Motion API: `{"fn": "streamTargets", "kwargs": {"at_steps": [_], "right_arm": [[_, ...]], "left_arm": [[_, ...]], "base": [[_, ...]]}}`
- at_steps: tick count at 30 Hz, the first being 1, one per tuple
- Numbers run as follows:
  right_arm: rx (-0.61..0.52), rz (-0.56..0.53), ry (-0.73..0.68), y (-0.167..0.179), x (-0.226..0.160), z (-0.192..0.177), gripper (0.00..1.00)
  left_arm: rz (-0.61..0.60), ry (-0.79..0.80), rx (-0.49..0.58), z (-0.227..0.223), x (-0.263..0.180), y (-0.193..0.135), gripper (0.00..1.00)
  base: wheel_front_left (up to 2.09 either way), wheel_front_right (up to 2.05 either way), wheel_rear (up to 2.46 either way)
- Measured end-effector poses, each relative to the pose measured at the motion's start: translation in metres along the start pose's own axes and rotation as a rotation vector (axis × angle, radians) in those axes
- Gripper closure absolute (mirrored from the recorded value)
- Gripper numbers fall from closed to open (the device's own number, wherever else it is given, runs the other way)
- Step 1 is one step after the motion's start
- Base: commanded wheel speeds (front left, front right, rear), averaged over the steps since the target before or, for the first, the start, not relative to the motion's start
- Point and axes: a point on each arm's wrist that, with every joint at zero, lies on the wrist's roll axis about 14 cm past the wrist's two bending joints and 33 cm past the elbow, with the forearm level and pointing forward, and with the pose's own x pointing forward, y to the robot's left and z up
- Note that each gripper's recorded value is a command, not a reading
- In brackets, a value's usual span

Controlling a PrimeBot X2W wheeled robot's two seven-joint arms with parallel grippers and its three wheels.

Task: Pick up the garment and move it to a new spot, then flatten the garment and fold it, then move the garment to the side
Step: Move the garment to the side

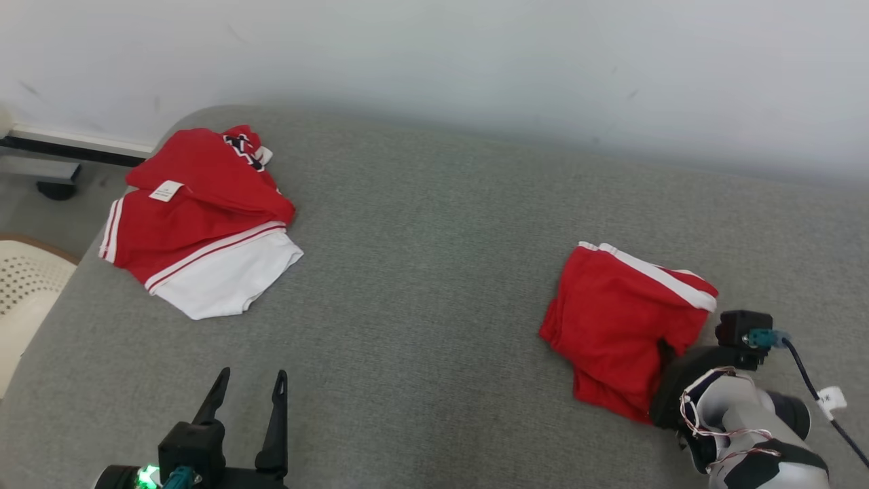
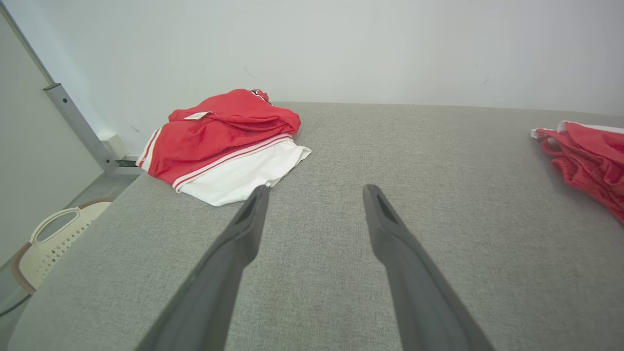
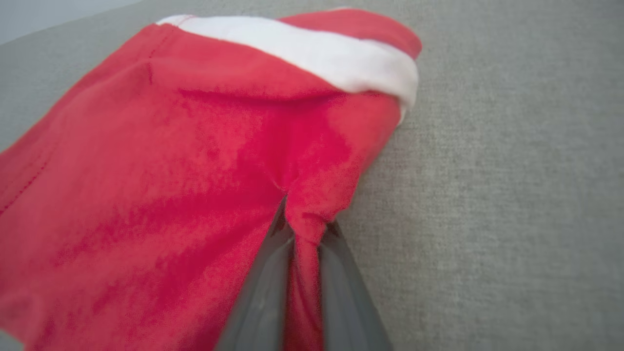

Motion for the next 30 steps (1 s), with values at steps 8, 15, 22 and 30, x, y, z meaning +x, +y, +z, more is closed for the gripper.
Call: {"fn": "streamTargets", "kwargs": {"at_steps": [8,15,22,30], "right_arm": [[-0.293,-0.07,-0.089,-0.051,-0.007,0.057,1.0],[-0.536,-0.17,-0.109,-0.108,-0.002,0.12,1.0],[-0.675,-0.311,-0.073,-0.179,-0.009,0.163,1.0],[-0.725,-0.438,0.018,-0.245,-0.017,0.174,1.0]], "left_arm": [[-0.052,-0.014,-0.003,0.004,0.016,-0.016,0.0],[-0.082,-0.059,0.0,0.016,0.047,-0.029,0.0],[-0.102,-0.033,0.04,0.009,0.074,-0.033,0.0],[-0.116,-0.012,0.086,0.001,0.099,-0.035,0.0]], "base": [[0.0,0.0,0.0],[0.0,0.0,0.0],[0.0,0.0,0.0],[0.0,0.0,0.0]]}}
